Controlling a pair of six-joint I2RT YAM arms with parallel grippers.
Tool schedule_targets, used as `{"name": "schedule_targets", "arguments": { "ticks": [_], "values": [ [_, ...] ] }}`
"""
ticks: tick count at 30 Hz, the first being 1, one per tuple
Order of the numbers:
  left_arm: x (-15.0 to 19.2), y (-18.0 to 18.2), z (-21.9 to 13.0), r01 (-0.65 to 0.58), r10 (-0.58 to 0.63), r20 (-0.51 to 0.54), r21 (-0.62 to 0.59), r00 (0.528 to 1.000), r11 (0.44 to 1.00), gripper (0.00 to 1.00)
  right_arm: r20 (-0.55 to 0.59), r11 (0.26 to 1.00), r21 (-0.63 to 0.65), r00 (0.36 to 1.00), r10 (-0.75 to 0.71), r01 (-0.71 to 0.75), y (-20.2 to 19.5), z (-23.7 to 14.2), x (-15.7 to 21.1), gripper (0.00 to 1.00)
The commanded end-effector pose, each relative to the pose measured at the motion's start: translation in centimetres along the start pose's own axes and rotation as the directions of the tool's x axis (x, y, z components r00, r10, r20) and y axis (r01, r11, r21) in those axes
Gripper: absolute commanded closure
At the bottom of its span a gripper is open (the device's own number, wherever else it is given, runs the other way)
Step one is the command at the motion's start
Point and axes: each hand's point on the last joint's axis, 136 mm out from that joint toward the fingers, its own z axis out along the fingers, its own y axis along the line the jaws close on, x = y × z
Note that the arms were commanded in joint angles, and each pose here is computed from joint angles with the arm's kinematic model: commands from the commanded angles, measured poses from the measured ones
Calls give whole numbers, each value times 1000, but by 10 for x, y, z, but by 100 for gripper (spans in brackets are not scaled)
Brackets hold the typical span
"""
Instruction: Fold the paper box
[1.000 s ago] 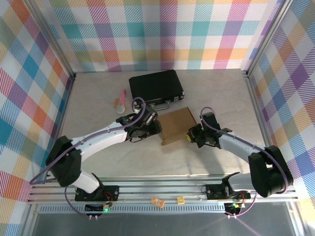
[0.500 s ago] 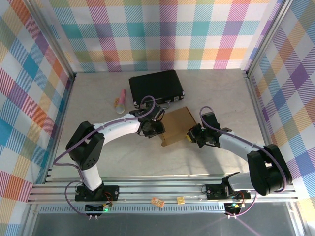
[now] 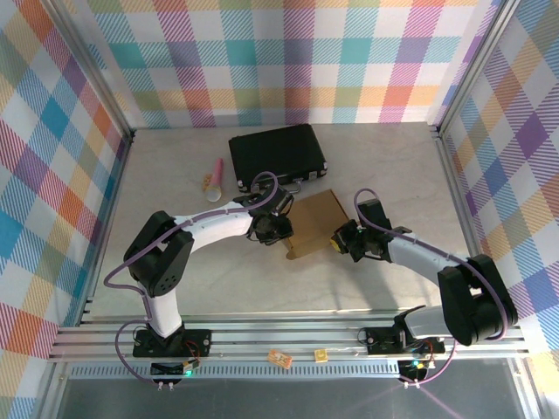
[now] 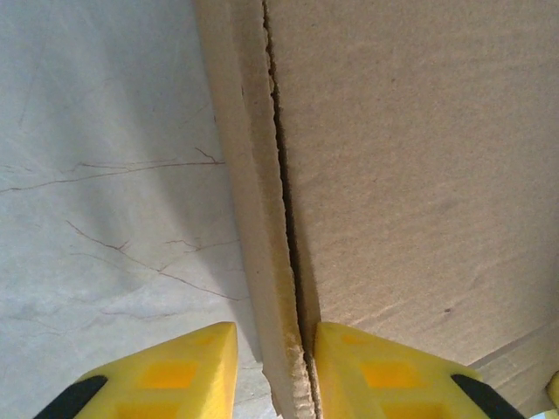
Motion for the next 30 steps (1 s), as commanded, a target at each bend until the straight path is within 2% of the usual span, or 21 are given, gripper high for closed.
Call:
{"name": "schedule_targets", "arguments": {
  "ticks": [1,6,17,26,30],
  "values": [
    [1,18,8,27,-27,-2,-60,1000,998,75,-16,996,88,1000,21,-20,-22,4,3,100],
    [-3,25,-4,33,-31,33,-92,999,995,80,-13,996,88,1000,25,-24,-21,3,3,100],
    [-4,30,-12,79,-74,44,-133,996,988,80,-17,996,85,999,35,-33,-17,4,3,100],
    [1,31,14,98,-99,1,-138,995,986,78,-28,996,80,999,46,-43,-15,5,4,100],
    [2,31,24,96,-98,-12,-145,995,985,82,-24,996,83,999,42,-40,-16,4,4,100]
  ]
}}
